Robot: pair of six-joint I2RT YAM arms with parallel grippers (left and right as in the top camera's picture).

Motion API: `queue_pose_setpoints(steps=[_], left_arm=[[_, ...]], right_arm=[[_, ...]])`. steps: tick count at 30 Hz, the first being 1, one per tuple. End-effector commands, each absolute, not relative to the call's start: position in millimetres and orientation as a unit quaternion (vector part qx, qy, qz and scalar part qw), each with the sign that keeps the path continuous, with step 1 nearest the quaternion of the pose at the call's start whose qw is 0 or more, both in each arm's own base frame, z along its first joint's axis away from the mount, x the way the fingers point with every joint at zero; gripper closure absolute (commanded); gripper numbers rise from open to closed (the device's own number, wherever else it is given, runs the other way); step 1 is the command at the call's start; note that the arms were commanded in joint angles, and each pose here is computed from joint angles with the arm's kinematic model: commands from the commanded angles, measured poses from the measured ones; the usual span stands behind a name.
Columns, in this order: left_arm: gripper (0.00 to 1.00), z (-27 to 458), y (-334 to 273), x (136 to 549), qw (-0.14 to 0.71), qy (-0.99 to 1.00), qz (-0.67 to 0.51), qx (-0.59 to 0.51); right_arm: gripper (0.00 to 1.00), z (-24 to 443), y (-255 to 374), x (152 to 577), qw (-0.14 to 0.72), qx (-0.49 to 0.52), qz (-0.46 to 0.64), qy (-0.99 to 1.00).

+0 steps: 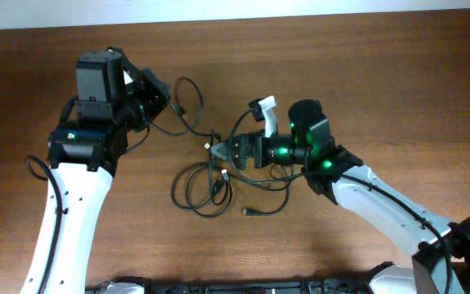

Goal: Untangle cables

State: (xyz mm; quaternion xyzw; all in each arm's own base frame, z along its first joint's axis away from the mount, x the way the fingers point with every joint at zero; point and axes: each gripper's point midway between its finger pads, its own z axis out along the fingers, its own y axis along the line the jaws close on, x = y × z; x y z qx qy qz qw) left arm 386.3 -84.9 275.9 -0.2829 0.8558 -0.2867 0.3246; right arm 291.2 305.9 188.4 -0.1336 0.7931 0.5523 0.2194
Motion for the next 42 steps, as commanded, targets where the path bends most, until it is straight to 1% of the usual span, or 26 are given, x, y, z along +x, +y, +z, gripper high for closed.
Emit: queue_pose_setpoints(steps=[1,2,3,5,6,7,8,11,13,15,18,22,24,28,33,34,36,37,39,41,42], left_arm=[[1.00,281.5,-86.0,388.4,0.334,0.856,-0.286,-0.272],[1.00,281.9,-88.2,387.8,0.329,0.855,-0.293,-0.272],[1.00,282.4,-90.4,387.2,0.325,0.854,-0.300,-0.274],[1.00,283.1,-93.1,386.8,0.322,0.853,-0.306,-0.273],[1.00,283.4,-95.4,386.3,0.321,0.854,-0.308,-0.271],[1.00,283.4,-97.4,385.8,0.320,0.855,-0.309,-0.268],[1.00,283.3,-98.6,385.5,0.321,0.856,-0.308,-0.265],[1.00,281.7,-83.0,390.0,0.345,0.857,-0.271,-0.269],[1.00,280.1,-53.4,394.7,0.368,0.851,-0.229,-0.297],[1.00,280.0,-26.8,397.4,0.376,0.841,-0.216,-0.325],[1.00,280.7,6.1,398.4,0.382,0.826,-0.208,-0.359],[1.00,289.2,26.0,402.5,0.394,0.809,-0.229,-0.372],[1.00,300.4,28.8,409.4,0.414,0.798,-0.243,-0.364],[1.00,322.5,32.3,422.6,0.461,0.777,-0.251,-0.349],[1.00,327.1,61.5,424.5,0.499,0.757,-0.184,-0.380],[1.00,327.1,63.6,424.2,0.502,0.758,-0.176,-0.377],[1.00,327.2,65.1,424.0,0.506,0.762,-0.166,-0.370],[1.00,326.9,67.9,423.7,0.509,0.764,-0.154,-0.366],[1.00,325.6,81.9,421.5,0.520,0.765,-0.106,-0.365],[1.00,320.9,95.1,417.8,0.520,0.761,-0.068,-0.382],[1.00,318.2,97.0,417.1,0.517,0.762,-0.061,-0.384]], right_arm=[[0.18,184.1,321.5,292.0,0.255,-0.118,0.515,0.810],[0.35,173.0,326.1,296.4,0.271,-0.104,0.489,0.822],[0.44,163.8,331.1,297.0,0.277,-0.099,0.473,0.830],[0.53,149.8,339.1,294.4,0.279,-0.097,0.455,0.840],[0.65,143.3,340.8,294.1,0.279,-0.096,0.447,0.845],[0.83,138.0,340.3,295.9,0.281,-0.093,0.438,0.849],[0.96,134.4,334.8,302.7,0.291,-0.088,0.425,0.853],[0.96,139.8,311.3,325.3,0.316,-0.061,0.409,0.854],[0.96,151.4,262.4,354.2,0.340,-0.007,0.387,0.857],[0.96,154.3,211.1,372.5,0.357,0.029,0.349,0.866],[0.96,133.8,148.4,379.1,0.344,0.073,0.283,0.892],[0.96,72.6,49.7,348.8,0.254,0.172,0.120,0.944],[0.96,53.2,19.4,329.3,0.210,0.209,0.065,0.953],[0.96,35.5,4.0,310.2,0.168,0.233,0.047,0.957],[0.95,25.7,7.3,303.0,0.150,0.229,0.046,0.961],[0.88,24.3,8.5,301.8,0.147,0.227,0.045,0.962],[0.69,22.3,10.1,299.9,0.141,0.225,0.044,0.963],[0.64,21.5,10.7,299.0,0.139,0.224,0.044,0.964],[0.62,19.3,10.5,298.0,0.135,0.224,0.043,0.964],[0.61,18.2,10.5,297.6,0.133,0.224,0.042,0.964],[0.55,18.1,10.5,297.5,0.132,0.224,0.042,0.965]])
